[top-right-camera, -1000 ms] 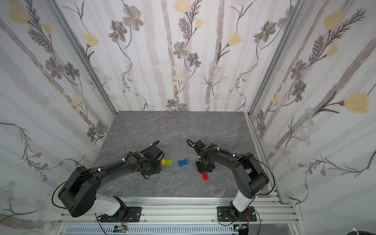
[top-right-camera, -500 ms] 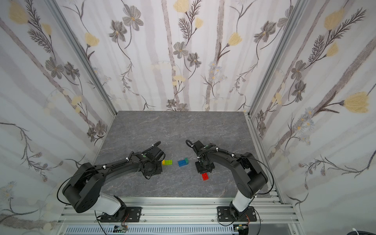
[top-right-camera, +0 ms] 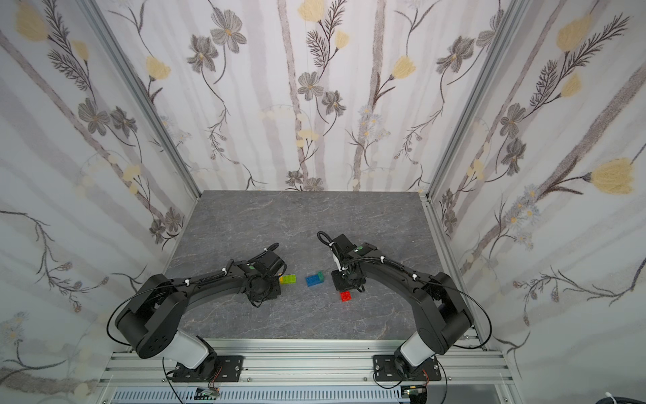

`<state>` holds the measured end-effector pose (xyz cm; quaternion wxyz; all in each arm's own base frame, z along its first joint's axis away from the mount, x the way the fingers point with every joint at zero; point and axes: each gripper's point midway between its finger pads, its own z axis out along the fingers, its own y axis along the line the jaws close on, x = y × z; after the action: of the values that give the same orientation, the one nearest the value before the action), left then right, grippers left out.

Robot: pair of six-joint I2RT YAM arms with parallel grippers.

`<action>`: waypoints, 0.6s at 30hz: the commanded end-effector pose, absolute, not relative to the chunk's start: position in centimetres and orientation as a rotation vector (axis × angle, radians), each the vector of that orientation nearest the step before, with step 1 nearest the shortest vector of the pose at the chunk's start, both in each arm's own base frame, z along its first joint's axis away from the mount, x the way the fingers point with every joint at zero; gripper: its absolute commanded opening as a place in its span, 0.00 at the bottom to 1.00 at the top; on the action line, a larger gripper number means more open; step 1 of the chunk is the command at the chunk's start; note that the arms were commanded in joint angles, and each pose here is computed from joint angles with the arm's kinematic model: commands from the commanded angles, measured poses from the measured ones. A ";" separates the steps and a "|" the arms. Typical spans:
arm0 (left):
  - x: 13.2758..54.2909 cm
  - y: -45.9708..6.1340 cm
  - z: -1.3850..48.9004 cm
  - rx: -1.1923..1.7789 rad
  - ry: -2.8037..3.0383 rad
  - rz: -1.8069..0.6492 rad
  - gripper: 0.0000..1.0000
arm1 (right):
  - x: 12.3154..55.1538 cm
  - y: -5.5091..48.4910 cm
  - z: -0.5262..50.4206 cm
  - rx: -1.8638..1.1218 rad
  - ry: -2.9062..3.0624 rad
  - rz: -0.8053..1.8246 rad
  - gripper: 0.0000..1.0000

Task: Assemble the number 5 with lego
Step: Pick up the lego brick from the center of the board.

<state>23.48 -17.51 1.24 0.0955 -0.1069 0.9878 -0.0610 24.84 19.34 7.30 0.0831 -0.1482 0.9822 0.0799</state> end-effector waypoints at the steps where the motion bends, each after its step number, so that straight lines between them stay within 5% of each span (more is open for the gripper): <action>1: 24.9 -17.6 0.8 -0.335 2.889 -0.151 0.24 | 24.3 20.6 8.4 -0.520 2.912 0.301 0.17; 18: 28.8 -17.6 0.2 -0.254 2.864 -0.053 0.22 | 27.2 25.8 11.7 -0.875 2.715 0.361 0.17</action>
<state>29.61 -18.48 1.17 0.1541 -0.0979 0.9825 -0.0363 27.15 24.89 11.88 0.1412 -0.2700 0.9447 0.1210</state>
